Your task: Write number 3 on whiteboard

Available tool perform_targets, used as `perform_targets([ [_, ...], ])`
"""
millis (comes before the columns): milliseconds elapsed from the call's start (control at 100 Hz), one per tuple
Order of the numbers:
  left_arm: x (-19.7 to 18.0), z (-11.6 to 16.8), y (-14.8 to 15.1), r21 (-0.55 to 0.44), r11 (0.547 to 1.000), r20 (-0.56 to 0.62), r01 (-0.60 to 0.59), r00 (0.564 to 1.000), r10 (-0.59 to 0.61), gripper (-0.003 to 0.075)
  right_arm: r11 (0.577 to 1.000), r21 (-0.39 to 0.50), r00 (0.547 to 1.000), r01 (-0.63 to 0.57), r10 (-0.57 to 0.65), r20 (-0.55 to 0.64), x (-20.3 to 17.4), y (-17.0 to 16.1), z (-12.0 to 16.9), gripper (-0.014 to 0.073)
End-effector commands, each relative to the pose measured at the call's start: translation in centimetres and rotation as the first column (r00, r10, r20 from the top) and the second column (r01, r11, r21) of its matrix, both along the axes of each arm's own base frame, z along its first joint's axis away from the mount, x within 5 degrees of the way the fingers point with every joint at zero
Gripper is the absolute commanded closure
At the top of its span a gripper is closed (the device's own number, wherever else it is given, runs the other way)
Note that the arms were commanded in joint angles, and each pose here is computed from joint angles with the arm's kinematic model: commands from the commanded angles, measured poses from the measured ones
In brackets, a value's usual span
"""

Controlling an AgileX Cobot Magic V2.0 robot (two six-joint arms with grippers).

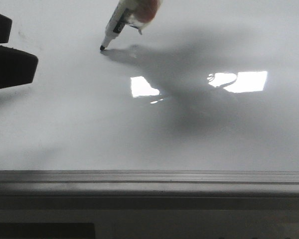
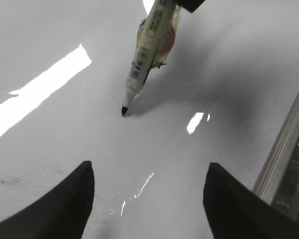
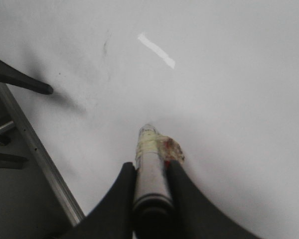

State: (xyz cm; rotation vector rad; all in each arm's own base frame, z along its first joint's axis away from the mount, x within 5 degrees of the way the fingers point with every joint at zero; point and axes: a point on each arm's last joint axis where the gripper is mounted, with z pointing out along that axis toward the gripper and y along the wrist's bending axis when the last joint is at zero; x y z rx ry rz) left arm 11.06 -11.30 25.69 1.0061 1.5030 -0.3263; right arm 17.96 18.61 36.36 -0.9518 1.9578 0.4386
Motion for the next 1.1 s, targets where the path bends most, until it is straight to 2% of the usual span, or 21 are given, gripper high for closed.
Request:
perform_targets([
  [0,0.1,1.5,-0.2,-0.084,0.996,0.050,0.010,0.999,-0.006,0.0280,0.999,0.047,0.996,0.013,-0.017,0.089,0.7,-0.1,1.9,0.0659],
  [320,0.1,1.5,-0.2,-0.084,0.996,0.050,0.010,0.999,-0.006,0.0280,0.993,0.019,0.988,0.121,-0.122,0.095,1.1,-3.5,3.5,0.0659],
  [490,0.1,1.5,-0.2,-0.086,0.996,0.051,0.010,0.999,-0.006,0.0280,0.995,-0.034,0.994,0.096,-0.098,-0.044,0.3,-3.2,1.6,0.0659],
  [660,0.1,1.5,-0.2,-0.086,0.996,0.051,0.010,0.999,-0.006,0.0280,0.998,-0.049,0.996,0.050,-0.053,-0.066,0.6,-1.4,-0.2,0.0659],
  [850,0.1,1.5,-0.2,-0.086,0.996,0.051,0.010,0.999,-0.006,0.0280,0.985,-0.135,0.989,0.105,-0.117,-0.087,0.2,-2.9,-0.2,0.0659],
  [970,0.1,1.5,-0.2,-0.086,0.996,0.051,0.010,0.999,-0.006,0.0280,0.988,-0.119,0.986,0.096,-0.111,-0.128,-0.5,-3.1,-0.3,0.0659],
  [1090,0.1,1.5,-0.2,-0.086,0.996,0.051,0.010,0.999,-0.006,0.0280,0.994,-0.094,0.980,0.055,-0.072,-0.184,-0.9,-1.8,-2.0,0.0659],
])
